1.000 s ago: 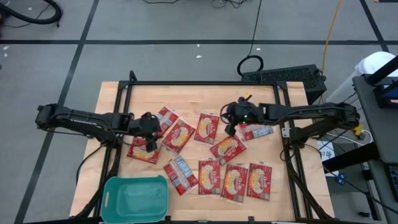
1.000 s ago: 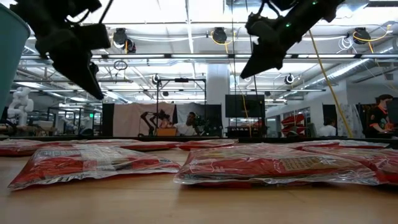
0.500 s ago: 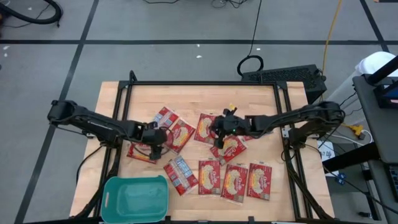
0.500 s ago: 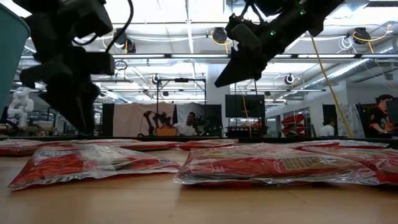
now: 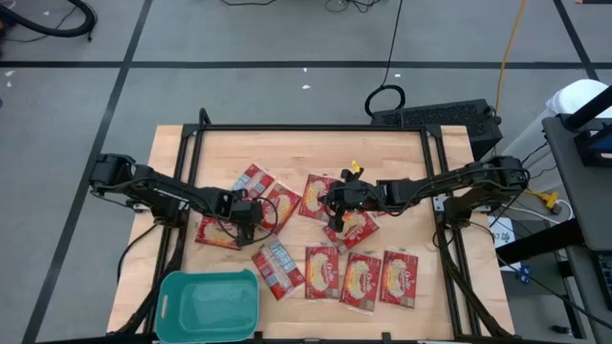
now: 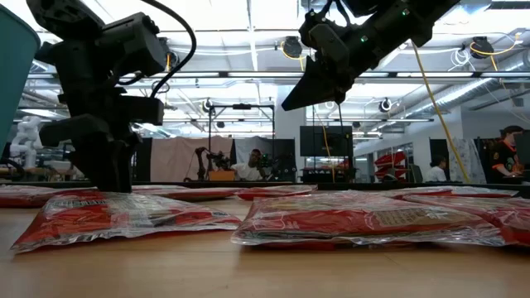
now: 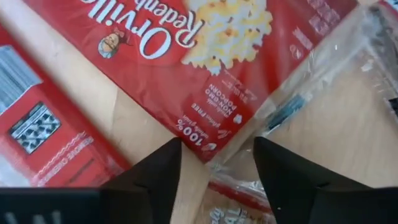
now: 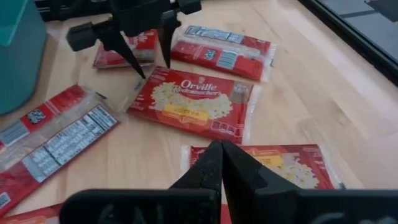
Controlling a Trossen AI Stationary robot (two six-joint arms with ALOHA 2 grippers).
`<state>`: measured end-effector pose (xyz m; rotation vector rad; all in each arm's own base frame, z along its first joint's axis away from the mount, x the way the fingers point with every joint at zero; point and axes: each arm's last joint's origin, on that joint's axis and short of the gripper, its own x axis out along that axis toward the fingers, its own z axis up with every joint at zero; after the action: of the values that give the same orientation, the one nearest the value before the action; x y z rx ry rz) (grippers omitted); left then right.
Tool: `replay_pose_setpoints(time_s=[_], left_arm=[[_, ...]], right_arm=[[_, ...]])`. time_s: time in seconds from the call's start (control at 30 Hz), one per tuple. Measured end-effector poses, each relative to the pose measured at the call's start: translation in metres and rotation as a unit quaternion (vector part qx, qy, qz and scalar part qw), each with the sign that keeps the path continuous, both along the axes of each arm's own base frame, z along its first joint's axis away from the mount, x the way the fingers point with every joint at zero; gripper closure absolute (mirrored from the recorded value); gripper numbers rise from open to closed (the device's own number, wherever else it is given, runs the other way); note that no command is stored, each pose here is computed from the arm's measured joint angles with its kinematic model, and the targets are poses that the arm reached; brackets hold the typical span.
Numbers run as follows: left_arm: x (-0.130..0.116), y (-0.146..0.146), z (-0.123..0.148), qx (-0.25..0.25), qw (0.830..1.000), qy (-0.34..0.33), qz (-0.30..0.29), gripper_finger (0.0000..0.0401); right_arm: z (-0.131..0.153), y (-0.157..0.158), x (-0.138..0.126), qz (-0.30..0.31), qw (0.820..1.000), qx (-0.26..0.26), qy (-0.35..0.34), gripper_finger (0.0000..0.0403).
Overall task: Sort popcorn bags into baskets
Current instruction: Put the red popcorn bag into the blue container
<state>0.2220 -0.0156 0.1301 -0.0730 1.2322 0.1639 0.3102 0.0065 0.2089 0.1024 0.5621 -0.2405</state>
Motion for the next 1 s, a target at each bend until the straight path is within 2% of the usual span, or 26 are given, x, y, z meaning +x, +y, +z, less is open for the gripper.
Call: replay_pose_setpoints(time_s=[0.13, 0.37, 0.6, 0.87, 1.0], left_arm=[[0.003, 0.003, -0.003, -0.008, 1.0, 0.001, -0.03, 0.0255], [0.008, 0.003, -0.002, 0.024, 0.996, -0.021, -0.088, 0.0386], [0.018, 0.009, 0.009, 0.114, 0.989, -0.032, -0.088, 0.0397], [0.029, 0.012, 0.024, 0.194, 0.974, -0.039, -0.106, 0.0399], [0.033, 0.013, 0.029, 0.22, 0.968, -0.046, -0.111, 0.04]], right_arm=[[0.0, 0.003, 0.0, 0.007, 1.0, -0.002, -0.002, 0.0403], [0.004, 0.011, 0.002, 0.02, 1.0, -0.002, -0.023, 0.0403], [0.005, 0.019, 0.008, 0.027, 0.998, 0.001, -0.06, 0.0403], [-0.004, 0.016, 0.013, -0.018, 0.998, 0.001, -0.06, 0.0402], [-0.017, 0.017, 0.019, -0.019, 0.998, 0.005, -0.051, 0.0378]])
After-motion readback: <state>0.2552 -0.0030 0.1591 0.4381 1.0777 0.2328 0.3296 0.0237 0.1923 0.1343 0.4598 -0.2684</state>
